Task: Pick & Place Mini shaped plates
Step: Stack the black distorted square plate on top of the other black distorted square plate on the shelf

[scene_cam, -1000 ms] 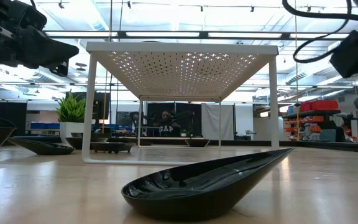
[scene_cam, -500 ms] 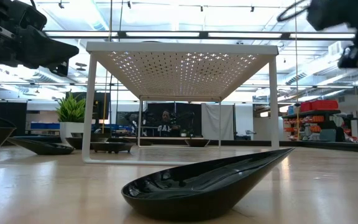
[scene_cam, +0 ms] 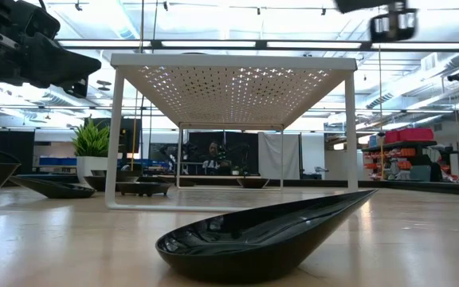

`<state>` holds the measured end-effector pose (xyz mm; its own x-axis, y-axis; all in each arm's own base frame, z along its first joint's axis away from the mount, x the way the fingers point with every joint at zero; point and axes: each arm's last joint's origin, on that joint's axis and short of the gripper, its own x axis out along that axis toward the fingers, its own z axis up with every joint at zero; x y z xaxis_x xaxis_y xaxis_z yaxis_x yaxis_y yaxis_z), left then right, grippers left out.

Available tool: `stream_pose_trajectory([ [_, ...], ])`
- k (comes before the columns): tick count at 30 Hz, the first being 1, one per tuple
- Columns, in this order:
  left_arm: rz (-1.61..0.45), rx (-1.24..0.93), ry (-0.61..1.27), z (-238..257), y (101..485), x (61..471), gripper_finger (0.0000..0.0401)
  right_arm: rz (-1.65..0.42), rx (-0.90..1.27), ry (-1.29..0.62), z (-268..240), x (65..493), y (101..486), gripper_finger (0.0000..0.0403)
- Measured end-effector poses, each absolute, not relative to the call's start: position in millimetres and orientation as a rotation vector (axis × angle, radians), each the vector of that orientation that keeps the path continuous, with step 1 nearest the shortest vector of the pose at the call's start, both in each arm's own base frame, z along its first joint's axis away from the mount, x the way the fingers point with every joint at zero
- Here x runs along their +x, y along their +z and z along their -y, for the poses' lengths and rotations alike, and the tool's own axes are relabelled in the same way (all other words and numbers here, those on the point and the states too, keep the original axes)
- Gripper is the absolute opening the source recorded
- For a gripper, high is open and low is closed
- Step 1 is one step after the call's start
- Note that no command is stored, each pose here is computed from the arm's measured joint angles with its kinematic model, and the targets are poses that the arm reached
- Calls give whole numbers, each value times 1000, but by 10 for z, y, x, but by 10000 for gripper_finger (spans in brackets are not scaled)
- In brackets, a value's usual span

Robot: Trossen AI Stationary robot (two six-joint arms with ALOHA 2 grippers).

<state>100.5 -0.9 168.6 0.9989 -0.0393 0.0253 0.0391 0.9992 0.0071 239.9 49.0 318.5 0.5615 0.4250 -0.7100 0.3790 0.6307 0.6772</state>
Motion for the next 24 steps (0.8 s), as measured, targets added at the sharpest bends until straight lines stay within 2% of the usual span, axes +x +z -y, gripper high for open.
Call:
stream_pose_trajectory([
  [15, 25, 7, -39, 9, 1686, 1005, 21, -734, 1168, -118, 111, 3303, 3349, 2],
  [24, 25, 6, -39, 10, 1686, 1005, 21, -582, 1330, -200, 589, 3534, 3317, 2],
])
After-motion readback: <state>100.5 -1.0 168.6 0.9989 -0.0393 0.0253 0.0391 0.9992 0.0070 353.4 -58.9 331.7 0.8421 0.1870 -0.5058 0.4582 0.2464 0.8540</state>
